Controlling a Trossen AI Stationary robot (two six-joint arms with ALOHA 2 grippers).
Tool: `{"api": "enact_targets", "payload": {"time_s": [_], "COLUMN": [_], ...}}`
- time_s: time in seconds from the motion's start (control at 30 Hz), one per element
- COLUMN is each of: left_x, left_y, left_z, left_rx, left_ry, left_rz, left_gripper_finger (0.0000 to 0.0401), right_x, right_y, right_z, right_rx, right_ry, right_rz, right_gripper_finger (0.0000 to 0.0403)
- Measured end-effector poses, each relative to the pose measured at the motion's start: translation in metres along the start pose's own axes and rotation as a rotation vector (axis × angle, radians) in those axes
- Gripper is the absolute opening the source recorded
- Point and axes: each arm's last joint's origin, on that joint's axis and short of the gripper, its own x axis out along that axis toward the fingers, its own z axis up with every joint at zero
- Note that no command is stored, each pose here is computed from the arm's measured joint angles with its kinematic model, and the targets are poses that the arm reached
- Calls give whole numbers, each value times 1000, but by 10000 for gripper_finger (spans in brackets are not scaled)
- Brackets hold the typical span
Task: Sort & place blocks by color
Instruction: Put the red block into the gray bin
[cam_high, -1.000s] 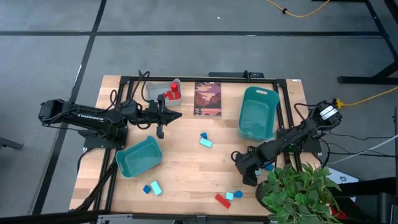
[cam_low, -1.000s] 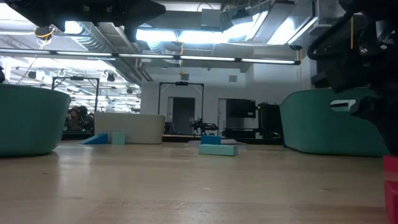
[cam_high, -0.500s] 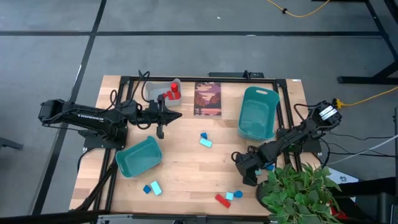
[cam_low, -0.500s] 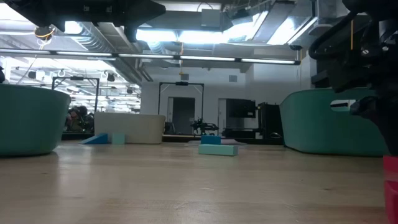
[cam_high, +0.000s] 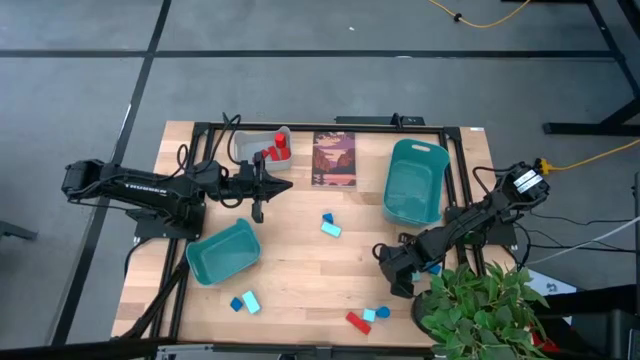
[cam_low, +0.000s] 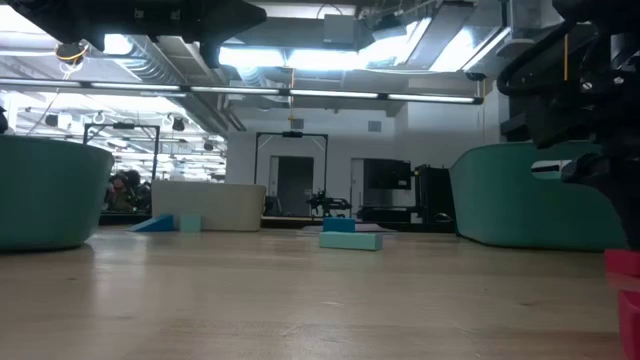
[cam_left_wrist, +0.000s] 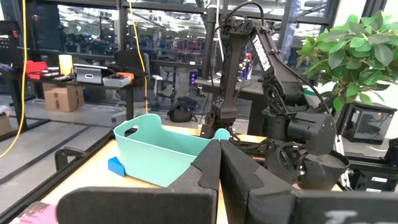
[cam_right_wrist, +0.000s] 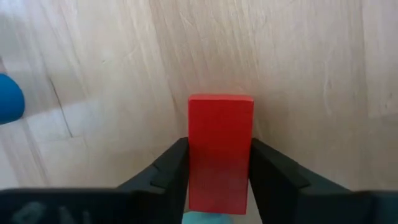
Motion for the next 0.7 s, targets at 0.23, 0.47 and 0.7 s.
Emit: {"api": "enact_targets", "payload": {"time_s": [0.23, 0.47, 0.7], "left_x": [0, 0, 0], "left_y": [0, 0, 0], "left_z": [0, 0, 0], "left_rx": [0, 0, 0], "left_ry": [0, 0, 0], "left_rz": [0, 0, 0], "left_gripper_finger": [0, 0, 0], "right_x": [-7, -30, -53], "right_y": [0, -3, -8], "right_z": [0, 6, 22], "right_rx": [-76, -117, -191], "right_ry": [-23, -154, -379], "right_rz": [14, 2, 11], "right_gripper_finger": [135, 135, 135]}}
